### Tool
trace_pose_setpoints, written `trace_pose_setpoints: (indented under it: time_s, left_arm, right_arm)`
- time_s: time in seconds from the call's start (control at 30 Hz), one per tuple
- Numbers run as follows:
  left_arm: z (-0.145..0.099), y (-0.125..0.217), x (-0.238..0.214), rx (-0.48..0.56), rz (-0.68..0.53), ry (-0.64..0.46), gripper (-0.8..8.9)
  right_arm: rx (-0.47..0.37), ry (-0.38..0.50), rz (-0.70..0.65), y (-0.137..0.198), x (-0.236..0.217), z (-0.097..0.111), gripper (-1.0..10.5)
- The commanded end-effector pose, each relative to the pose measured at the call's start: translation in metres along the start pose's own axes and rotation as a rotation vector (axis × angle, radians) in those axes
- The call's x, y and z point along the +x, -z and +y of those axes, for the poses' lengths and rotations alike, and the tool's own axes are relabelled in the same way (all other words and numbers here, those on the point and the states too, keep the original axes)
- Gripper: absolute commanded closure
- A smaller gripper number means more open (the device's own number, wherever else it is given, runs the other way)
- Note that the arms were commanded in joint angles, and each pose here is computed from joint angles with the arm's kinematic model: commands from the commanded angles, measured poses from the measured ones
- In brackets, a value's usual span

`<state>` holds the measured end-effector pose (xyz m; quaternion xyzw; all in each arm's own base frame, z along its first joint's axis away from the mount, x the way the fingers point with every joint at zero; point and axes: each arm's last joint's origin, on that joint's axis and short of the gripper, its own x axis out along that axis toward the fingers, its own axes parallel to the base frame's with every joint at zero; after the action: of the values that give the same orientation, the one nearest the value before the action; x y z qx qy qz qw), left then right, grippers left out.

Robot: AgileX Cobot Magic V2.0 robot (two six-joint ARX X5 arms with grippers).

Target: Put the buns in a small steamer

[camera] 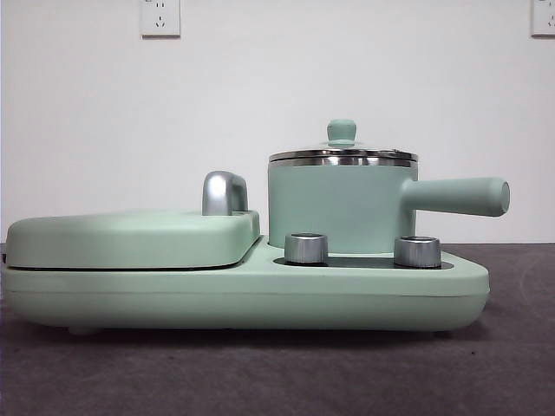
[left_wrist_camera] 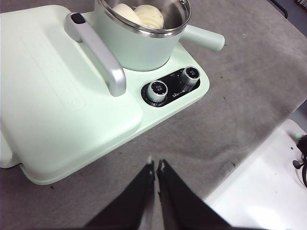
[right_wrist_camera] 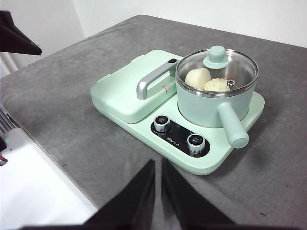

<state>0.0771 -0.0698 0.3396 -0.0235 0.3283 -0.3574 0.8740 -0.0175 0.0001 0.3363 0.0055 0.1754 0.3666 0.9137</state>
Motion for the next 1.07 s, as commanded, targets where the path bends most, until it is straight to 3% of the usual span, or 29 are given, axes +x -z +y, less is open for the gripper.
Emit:
trace_pose_setpoints:
  time_s: [0.03,0.2,0.3,0.4,0.63,0.83,1.07]
  left_arm:
    - [-0.002,-0.003,-0.001,0.001,-0.013,0.008,7.97]
    - [0.001,0.002,-0.005,-0.004,-0.051,0.002,7.97]
    - [0.010,0.011,-0.003,-0.029,-0.135,-0.036,7.97]
    - [0.027,0.026,0.006,-0.046,-0.267,-0.118,7.97]
    - [0.068,0.087,0.032,0.049,-0.481,-0.381,7.97]
    - [0.090,0.121,0.053,0.031,-0.573,-0.495,7.97]
    - [0.104,0.137,0.064,-0.023,-0.612,-0.631,7.97]
  right_arm:
    - [-0.019,-0.006,-0.022,-0.003,-0.002,0.001,9.3]
    - [-0.019,-0.006,-0.022,-0.003,-0.002,0.001,9.3]
    - [-0.019,-0.006,-0.022,-0.003,-0.002,0.001,9.3]
    - [-0.019,-0.006,-0.022,-0.003,-0.002,0.001,9.3]
    - [-0.019,-0.006,-0.022,-0.003,-0.002,0.001,9.3]
    - [-0.019,-0.006,-0.022,-0.003,-0.002,0.001,9.3]
    - [-0.019,-0.006,-0.022,-0.003,-0.002,0.001,9.3]
